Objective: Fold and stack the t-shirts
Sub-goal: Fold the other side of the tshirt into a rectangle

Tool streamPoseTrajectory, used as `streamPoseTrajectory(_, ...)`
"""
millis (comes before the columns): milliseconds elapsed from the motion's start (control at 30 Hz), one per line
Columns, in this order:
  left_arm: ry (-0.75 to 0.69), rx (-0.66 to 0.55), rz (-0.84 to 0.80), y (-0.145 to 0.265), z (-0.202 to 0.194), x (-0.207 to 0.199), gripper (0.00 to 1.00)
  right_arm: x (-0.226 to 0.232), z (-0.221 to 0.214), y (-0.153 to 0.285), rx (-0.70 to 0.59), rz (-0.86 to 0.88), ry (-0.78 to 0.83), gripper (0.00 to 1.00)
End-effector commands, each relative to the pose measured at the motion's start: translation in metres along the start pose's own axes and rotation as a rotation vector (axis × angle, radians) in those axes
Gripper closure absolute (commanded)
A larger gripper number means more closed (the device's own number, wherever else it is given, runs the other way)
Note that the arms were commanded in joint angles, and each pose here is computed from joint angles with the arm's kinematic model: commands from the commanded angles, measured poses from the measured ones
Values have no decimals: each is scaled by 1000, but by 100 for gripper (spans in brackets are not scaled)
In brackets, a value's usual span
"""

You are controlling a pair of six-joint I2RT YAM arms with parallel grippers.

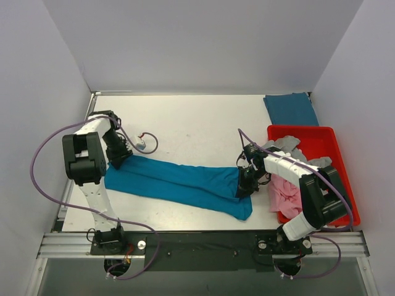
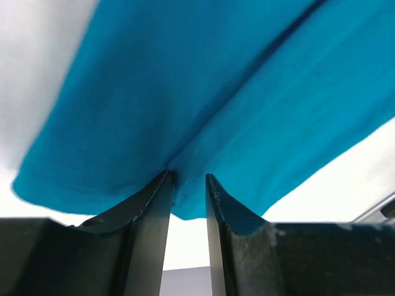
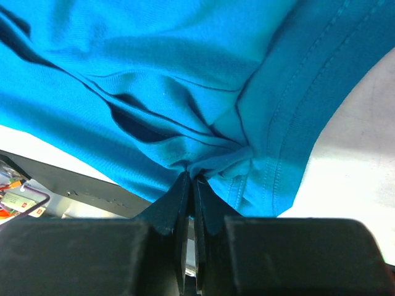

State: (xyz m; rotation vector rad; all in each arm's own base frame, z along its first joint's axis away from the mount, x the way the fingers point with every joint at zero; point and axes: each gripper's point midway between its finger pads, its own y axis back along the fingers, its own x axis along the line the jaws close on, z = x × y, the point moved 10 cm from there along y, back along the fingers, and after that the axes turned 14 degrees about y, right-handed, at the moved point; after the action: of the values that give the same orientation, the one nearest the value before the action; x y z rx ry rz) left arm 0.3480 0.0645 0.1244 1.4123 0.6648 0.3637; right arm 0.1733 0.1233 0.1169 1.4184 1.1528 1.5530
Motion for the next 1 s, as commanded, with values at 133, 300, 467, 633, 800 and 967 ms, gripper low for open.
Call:
streamPoseTrajectory(133,-46,-7,23,18,-24,-27,62,-3,-7,-1,36,-28,4,100)
streamPoseTrajectory(300,-47,51,36,12,-32,-30,64,-4,-8,-2,42,-29,8,100)
streamPoseTrajectory(467,-56,59,61,16,-34,-28,90,-4,-8,0,31,-28,9,100)
streamPoseTrajectory(633,-57,58,76,21,-34,-27,100,-4,-6,7,13,-24,5,100)
streamPoseTrajectory(800,45,-151,371,52,-8,1,100,8,19,39,-83,15,26,100)
streamPoseTrajectory(967,150,-396,565,98,25,19,100,1,57,82,-219,43,-9,100)
